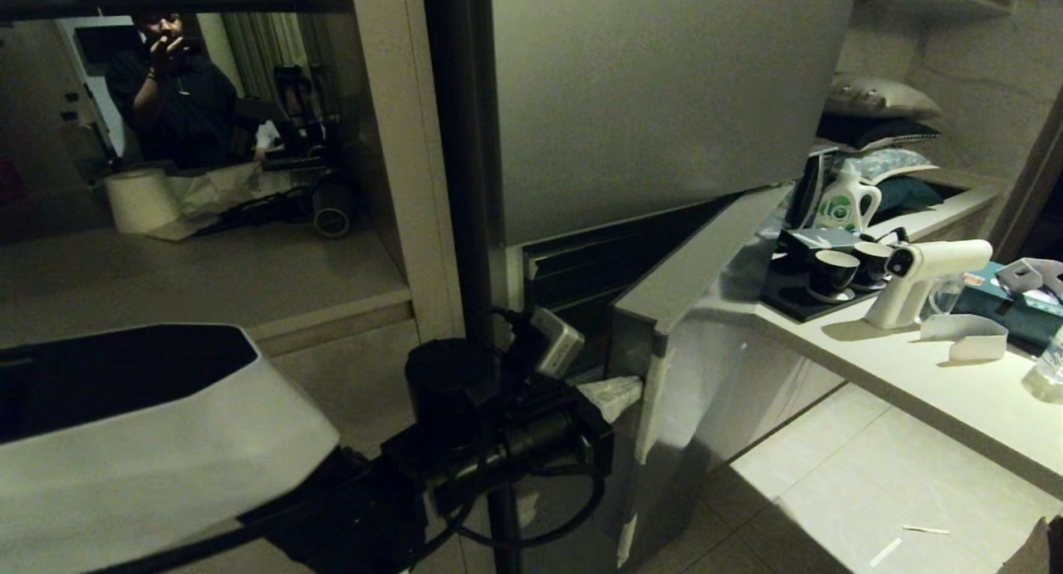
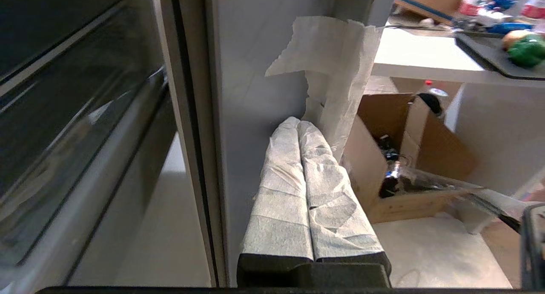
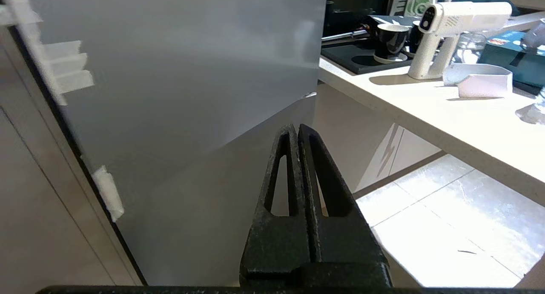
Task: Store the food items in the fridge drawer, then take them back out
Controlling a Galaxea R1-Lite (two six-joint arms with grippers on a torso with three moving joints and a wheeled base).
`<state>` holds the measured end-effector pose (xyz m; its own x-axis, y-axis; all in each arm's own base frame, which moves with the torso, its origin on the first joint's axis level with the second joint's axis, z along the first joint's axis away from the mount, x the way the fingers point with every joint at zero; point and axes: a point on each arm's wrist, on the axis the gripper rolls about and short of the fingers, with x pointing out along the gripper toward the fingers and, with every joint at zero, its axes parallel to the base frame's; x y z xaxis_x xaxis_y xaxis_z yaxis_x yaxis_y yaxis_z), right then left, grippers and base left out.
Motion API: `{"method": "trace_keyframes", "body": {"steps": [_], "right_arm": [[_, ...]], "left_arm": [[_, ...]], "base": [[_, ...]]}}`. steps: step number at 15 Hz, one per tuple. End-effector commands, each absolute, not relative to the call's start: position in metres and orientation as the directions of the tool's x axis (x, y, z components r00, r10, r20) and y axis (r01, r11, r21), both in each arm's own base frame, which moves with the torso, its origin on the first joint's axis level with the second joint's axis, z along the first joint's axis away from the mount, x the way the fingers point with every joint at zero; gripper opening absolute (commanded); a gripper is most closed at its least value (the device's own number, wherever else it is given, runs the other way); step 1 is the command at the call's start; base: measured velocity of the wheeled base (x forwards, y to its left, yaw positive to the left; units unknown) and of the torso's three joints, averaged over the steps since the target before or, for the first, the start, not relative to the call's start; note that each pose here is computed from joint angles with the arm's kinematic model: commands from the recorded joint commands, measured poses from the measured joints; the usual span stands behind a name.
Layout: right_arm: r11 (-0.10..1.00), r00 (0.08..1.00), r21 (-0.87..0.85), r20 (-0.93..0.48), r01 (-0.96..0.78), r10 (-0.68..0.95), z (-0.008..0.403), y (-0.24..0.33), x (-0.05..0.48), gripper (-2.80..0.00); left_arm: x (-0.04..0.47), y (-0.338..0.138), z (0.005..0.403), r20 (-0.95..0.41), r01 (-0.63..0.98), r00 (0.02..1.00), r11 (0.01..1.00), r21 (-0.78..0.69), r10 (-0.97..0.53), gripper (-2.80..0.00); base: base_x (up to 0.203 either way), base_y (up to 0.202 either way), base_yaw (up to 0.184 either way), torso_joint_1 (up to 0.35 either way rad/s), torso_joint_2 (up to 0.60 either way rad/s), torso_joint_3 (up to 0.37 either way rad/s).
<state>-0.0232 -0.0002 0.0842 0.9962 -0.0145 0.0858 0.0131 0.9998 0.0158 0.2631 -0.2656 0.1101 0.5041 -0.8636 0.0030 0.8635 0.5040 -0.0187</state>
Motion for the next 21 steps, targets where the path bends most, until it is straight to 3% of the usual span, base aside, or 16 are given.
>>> {"method": "trace_keyframes", "body": {"steps": [1,14,21], "right_arm": [[1.000,0.998,0.016,0.055,0.013,-0.014,0.076,0.000,-0.021,-2.80],[1.000,0.998,0.016,0.055,0.014,-0.015,0.076,0.000,-0.021,-2.80],[1.000,0.998,0.014,0.055,0.015,-0.015,0.076,0.000,-0.021,-2.80]], "left_arm": [[0.261,-0.277,0.114,0.038,0.875,0.485,0.485,-0.009,-0.874,-2.80],[0.204,-0.377,0.103,0.109,0.970,0.242,0.245,0.010,-0.964,-2.80],[0.167,-0.385,0.109,0.111,0.987,0.160,0.163,0.013,-0.981,-2.80]], "base": [[0.000,0.000,0.000,0.000,0.00,0.000],[0.000,0.000,0.000,0.000,0.00,0.000],[0.000,0.000,0.000,0.000,0.00,0.000]]}}
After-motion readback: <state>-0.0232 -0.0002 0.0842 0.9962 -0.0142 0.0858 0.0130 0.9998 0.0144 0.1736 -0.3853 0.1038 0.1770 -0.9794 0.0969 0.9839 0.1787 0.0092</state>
